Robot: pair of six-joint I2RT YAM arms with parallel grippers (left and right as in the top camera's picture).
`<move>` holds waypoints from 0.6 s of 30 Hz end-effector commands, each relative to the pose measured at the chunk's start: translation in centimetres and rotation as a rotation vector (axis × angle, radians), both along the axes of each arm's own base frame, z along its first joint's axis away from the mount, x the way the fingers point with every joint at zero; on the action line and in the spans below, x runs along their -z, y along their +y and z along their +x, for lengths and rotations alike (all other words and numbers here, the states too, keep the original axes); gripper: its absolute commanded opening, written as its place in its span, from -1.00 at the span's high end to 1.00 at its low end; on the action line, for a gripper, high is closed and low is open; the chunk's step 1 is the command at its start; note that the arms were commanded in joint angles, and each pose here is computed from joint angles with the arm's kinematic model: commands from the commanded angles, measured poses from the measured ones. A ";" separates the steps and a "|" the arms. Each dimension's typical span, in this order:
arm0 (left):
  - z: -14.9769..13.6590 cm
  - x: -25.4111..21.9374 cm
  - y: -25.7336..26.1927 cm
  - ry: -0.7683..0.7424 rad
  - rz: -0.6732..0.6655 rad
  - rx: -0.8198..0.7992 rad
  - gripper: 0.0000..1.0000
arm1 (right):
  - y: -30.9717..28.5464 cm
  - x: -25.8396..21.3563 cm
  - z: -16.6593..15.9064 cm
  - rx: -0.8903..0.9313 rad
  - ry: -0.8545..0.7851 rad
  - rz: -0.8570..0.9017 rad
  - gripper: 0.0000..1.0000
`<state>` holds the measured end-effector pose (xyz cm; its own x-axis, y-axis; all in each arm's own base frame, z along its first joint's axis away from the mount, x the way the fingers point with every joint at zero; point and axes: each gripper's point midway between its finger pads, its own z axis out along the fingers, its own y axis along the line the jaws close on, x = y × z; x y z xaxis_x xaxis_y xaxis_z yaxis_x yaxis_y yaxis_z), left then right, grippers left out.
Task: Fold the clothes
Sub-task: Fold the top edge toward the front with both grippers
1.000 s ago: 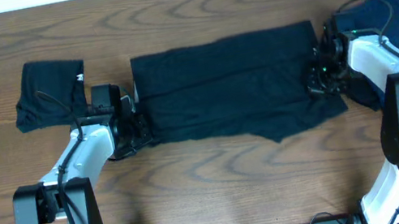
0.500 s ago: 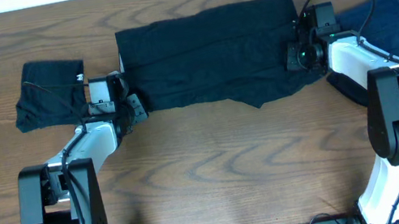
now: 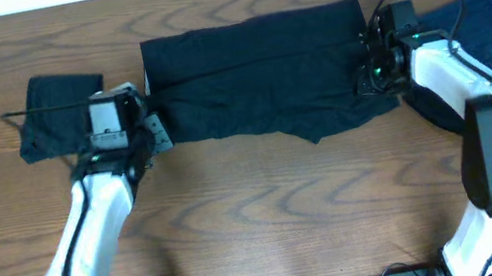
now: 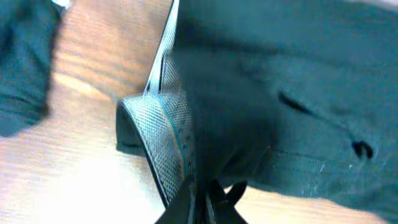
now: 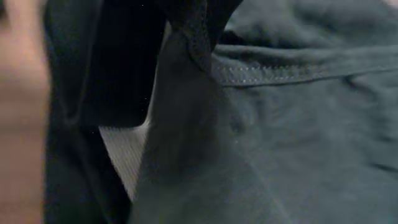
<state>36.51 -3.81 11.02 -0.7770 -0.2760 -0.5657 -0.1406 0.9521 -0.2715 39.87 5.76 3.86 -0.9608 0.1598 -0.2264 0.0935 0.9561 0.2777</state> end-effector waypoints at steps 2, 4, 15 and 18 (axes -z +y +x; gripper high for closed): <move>-1.6 -3.6 0.3 -0.044 -0.006 -0.010 0.88 | 0.1 -6.3 -1.4 -0.022 -0.062 0.017 0.98; -3.3 -3.7 0.4 -0.004 -0.020 -0.030 0.88 | 0.0 -7.0 -3.2 -0.022 -0.016 0.016 0.98; -12.7 -0.1 0.9 0.390 -0.030 -0.109 0.88 | -0.2 -4.6 -11.4 0.022 0.294 0.013 0.98; -14.0 0.5 1.0 0.456 -0.019 -0.113 0.88 | -0.3 -3.2 -13.2 0.058 0.363 0.014 0.98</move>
<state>22.76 -3.05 10.52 -0.9127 -0.3638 -0.1861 -0.3297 0.9246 -0.1906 28.13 5.55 8.08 -0.9832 0.1687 0.0701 0.1809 0.9532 0.2424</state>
